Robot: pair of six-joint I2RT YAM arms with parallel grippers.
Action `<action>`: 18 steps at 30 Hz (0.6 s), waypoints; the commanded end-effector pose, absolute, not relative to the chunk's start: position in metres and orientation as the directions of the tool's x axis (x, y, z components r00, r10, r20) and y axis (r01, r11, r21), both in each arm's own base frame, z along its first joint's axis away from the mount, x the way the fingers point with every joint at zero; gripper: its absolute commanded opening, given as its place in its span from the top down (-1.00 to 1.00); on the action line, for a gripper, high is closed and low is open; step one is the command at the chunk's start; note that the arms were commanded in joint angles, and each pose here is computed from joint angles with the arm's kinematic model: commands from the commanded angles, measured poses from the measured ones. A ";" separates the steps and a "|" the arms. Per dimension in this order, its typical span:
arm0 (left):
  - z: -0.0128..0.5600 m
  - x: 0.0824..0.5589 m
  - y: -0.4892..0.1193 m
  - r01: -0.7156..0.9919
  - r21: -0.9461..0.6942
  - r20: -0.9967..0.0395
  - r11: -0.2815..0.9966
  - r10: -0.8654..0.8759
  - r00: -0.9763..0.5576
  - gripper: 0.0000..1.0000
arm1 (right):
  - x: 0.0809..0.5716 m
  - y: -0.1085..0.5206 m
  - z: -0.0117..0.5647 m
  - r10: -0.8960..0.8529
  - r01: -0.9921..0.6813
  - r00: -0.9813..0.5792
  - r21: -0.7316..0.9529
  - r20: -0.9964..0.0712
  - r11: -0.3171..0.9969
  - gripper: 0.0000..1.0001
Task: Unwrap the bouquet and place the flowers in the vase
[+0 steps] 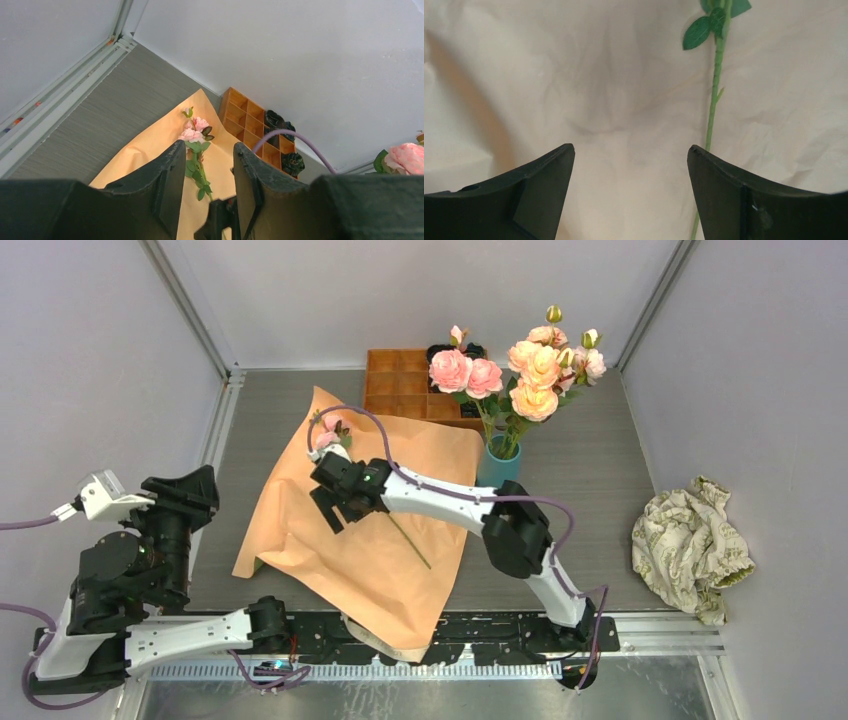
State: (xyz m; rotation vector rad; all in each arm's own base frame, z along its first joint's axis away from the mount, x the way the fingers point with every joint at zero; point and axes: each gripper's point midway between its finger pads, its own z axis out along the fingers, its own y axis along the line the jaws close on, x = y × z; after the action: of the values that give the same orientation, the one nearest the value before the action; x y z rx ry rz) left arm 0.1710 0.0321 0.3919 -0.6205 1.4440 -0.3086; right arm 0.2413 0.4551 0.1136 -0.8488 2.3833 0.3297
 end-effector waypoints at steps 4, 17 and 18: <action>0.397 0.173 0.024 -0.158 -0.572 -0.820 0.805 -0.560 0.116 0.20 | 0.331 0.457 0.111 -0.325 -0.491 -0.750 0.156 -0.577 0.857 -0.65; 0.394 0.170 0.039 -0.192 -0.581 -0.814 0.791 -0.564 0.141 0.21 | 0.374 0.466 0.082 -0.251 -0.437 -0.803 0.247 -0.541 0.865 -0.62; 0.394 0.170 0.040 -0.195 -0.581 -0.814 0.790 -0.563 0.143 0.21 | 0.373 0.469 0.082 -0.244 -0.438 -0.804 0.263 -0.542 0.859 -0.62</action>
State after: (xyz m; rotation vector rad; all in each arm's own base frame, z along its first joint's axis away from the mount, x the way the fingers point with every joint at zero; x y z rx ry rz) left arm 0.1725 0.0263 0.3883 -0.5936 1.4599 -0.2878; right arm 0.3834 0.4452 0.0653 -0.4982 2.5515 0.3777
